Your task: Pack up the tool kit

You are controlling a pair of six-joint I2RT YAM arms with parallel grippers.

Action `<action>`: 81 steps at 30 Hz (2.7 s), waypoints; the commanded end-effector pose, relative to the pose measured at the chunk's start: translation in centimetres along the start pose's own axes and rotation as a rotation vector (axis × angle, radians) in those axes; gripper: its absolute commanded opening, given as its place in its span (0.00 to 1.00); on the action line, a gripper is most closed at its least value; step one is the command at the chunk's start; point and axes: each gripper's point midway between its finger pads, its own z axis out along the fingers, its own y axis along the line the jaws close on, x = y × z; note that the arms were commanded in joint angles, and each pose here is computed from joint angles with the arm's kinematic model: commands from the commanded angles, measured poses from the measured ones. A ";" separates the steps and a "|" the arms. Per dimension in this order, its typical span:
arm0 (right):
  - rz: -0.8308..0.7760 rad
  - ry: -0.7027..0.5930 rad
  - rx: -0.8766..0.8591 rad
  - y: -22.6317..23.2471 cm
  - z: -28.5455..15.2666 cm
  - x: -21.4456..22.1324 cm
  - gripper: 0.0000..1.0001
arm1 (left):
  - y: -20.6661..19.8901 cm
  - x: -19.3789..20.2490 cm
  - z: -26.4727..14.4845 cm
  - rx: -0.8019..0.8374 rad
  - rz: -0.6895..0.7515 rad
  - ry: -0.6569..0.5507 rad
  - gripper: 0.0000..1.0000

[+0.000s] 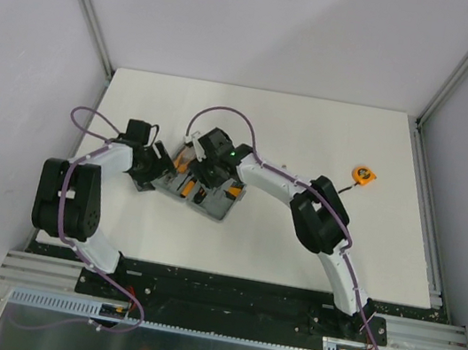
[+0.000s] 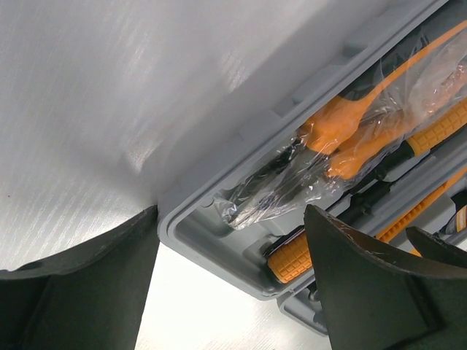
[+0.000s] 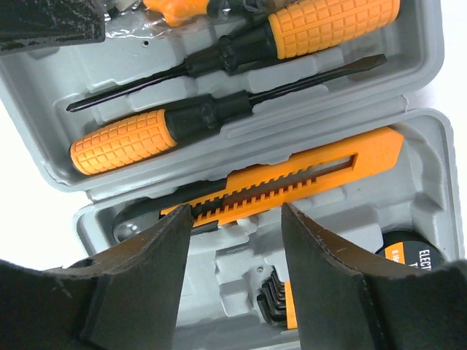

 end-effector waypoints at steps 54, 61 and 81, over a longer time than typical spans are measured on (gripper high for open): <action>0.775 -0.016 0.233 -22.2 -5.5 6.4 0.86 | -0.5 -10.4 -3.4 -0.040 0.025 -0.341 0.92; 0.693 0.017 0.134 -19.3 -4.0 5.9 0.84 | 0.5 -10.6 -2.9 -0.047 -0.032 -0.326 0.92; 0.693 0.015 0.074 -13.8 -6.7 6.2 0.80 | 5.7 -11.3 -3.1 -0.131 -0.274 -0.376 0.90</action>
